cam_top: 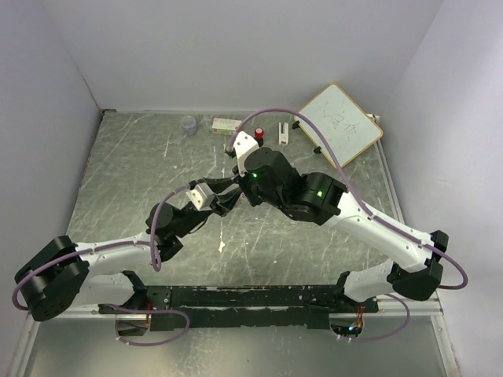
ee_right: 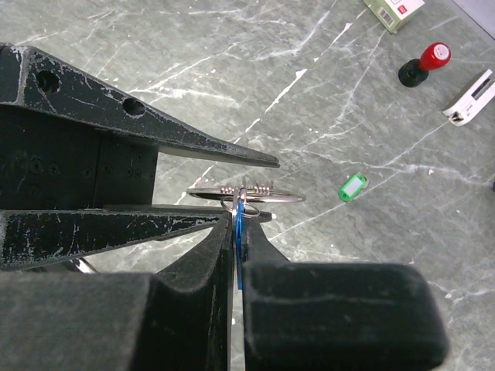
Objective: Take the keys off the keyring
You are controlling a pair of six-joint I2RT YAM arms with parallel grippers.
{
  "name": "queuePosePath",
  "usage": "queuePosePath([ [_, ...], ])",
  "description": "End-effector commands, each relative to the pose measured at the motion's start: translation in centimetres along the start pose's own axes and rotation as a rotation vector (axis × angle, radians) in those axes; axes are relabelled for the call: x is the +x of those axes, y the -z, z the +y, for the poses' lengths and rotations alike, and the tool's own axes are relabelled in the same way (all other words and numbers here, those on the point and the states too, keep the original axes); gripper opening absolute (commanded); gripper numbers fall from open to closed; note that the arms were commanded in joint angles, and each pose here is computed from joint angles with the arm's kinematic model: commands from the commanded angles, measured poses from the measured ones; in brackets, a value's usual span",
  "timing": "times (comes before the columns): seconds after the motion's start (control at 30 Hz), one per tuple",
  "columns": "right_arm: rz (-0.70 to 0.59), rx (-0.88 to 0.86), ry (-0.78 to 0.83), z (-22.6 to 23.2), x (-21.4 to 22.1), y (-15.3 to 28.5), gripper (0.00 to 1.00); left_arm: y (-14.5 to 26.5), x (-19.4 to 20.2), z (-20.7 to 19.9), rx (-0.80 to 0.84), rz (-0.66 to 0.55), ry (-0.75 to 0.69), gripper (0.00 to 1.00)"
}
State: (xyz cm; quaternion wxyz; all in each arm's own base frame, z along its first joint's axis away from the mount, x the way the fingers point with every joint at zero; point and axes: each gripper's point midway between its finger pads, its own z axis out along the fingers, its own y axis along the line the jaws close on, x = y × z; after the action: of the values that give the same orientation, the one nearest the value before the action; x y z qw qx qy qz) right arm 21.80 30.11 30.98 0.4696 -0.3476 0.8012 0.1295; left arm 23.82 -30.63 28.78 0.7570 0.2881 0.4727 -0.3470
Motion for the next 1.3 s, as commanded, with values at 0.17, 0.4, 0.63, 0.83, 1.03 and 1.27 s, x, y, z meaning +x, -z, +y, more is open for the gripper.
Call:
queuePosePath([
  [0.17,-0.048,-0.002,-0.004,-0.1,-1.1,0.5,0.0,0.4,-2.2,-0.1,-0.009,-0.074,-0.02,0.42],
  [0.4,-0.052,-0.002,-0.005,-0.1,-1.2,0.5,0.0,0.6,-2.8,-0.3,0.002,-0.092,-0.016,0.39],
  [0.63,-0.053,0.0,-0.005,-0.1,-1.2,0.6,0.0,0.7,-3.2,-0.5,0.013,-0.105,-0.018,0.32],
  [0.83,-0.05,0.0,-0.005,-0.1,-1.0,0.5,0.0,0.8,-3.7,-0.7,0.021,-0.124,-0.022,0.28],
  [1.03,-0.053,0.001,-0.008,-0.1,-1.0,0.6,0.0,0.6,-3.6,-1.0,0.035,-0.111,-0.026,0.16],
  [1.27,-0.049,0.025,-0.016,-0.6,-0.8,0.8,0.0,0.8,-3.3,-1.2,0.042,-0.09,-0.034,0.07],
])
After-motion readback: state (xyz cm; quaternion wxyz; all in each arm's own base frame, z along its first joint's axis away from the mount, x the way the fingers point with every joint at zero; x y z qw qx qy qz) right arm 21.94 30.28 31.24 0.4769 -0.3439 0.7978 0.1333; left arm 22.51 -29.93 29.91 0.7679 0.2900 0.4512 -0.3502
